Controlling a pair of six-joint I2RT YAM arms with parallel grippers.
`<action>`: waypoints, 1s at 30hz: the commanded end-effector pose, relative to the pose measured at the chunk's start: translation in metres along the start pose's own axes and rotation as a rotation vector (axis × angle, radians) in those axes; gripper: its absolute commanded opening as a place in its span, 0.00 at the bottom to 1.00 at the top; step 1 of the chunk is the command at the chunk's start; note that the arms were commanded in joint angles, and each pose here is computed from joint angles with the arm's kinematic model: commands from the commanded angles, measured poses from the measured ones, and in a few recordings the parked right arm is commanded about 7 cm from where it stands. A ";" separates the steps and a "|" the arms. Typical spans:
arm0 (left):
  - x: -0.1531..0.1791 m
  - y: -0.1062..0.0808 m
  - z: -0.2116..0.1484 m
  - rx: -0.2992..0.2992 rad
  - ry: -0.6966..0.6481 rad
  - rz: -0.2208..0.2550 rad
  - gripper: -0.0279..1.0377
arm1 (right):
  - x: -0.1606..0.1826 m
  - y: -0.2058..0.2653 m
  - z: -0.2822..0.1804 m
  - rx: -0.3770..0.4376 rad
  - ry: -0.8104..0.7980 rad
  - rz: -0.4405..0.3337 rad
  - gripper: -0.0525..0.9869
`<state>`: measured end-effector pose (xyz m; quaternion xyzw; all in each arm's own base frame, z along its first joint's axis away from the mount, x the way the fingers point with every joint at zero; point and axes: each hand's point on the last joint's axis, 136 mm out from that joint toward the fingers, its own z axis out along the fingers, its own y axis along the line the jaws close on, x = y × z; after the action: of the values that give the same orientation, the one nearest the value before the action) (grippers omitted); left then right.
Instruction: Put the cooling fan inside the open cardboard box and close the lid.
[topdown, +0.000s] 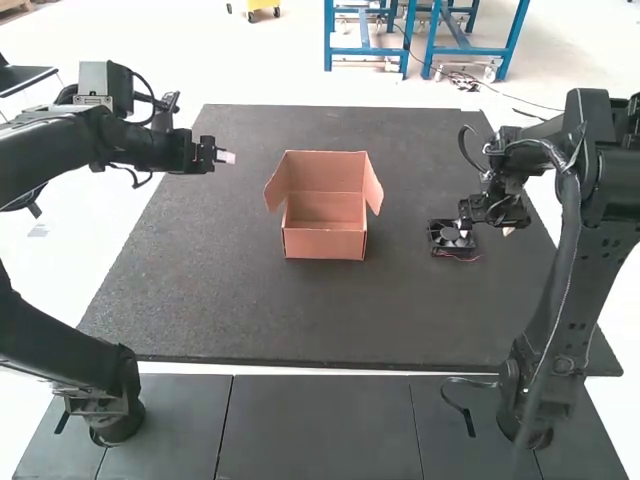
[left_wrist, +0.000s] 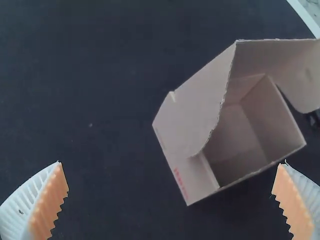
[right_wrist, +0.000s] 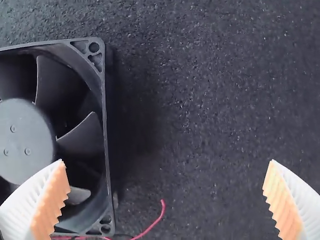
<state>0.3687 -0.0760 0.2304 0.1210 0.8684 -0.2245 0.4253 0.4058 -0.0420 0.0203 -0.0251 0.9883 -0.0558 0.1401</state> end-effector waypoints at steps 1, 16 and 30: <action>-0.026 -0.004 -0.015 -0.015 -0.069 0.047 0.93 | -0.012 0.004 -0.001 -0.011 -0.015 0.012 0.91; -0.032 -0.005 -0.018 -0.016 -0.081 0.051 0.93 | -0.020 0.003 0.007 -0.010 -0.004 0.030 0.91; -0.038 -0.006 -0.020 -0.017 -0.096 0.059 0.93 | -0.006 -0.008 0.017 0.025 0.061 0.037 0.91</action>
<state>0.3718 -0.0759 0.2401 0.1237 0.8635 -0.2225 0.4355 0.4164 -0.0432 0.0124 -0.0109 0.9910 -0.0535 0.1221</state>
